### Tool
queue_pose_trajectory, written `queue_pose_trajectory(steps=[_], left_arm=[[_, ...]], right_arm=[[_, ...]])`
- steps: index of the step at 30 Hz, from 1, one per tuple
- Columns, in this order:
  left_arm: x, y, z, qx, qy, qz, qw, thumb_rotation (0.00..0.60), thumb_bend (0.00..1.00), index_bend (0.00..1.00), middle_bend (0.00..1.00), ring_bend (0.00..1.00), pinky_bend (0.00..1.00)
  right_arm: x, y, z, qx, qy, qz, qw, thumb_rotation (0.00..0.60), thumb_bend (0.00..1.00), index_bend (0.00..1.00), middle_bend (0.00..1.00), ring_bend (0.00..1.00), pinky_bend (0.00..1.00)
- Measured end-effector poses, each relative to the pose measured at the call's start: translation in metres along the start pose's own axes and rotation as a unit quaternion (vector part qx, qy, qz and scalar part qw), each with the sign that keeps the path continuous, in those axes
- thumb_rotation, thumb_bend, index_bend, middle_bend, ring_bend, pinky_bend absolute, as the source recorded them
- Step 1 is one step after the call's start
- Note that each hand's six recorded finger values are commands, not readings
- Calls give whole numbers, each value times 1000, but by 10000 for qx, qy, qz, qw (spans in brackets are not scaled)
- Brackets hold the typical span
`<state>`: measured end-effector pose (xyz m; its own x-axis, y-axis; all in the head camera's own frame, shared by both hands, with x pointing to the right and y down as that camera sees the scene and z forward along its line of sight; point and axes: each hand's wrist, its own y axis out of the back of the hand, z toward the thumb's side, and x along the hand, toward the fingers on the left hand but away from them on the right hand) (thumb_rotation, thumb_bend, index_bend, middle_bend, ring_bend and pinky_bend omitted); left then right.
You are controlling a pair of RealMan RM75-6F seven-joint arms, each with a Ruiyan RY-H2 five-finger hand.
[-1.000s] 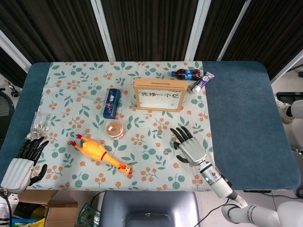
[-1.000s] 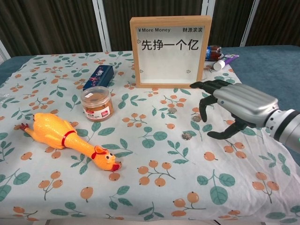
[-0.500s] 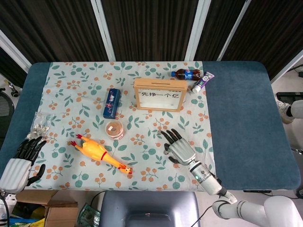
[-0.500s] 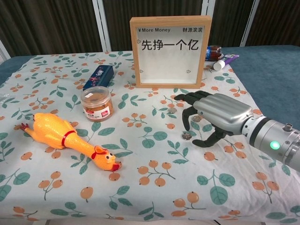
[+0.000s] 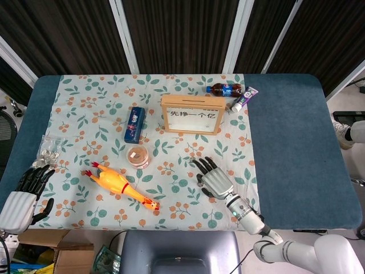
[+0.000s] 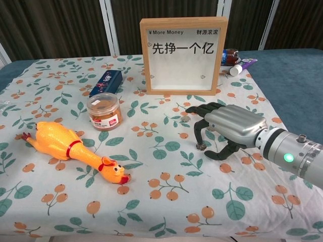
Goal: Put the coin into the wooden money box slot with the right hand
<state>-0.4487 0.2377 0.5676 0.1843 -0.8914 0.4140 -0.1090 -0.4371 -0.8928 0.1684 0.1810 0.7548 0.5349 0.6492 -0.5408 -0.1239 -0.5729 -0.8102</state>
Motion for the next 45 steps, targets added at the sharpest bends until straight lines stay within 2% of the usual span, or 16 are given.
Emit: queue_pose_trajectory(steps=[45], left_arm=[[-1,1,0,-5,-8,17,10000,600,480,0,0,0,37]], right_arm=[[-5,1,2,125,-36,66,9999,600,474,575,151,0,0]])
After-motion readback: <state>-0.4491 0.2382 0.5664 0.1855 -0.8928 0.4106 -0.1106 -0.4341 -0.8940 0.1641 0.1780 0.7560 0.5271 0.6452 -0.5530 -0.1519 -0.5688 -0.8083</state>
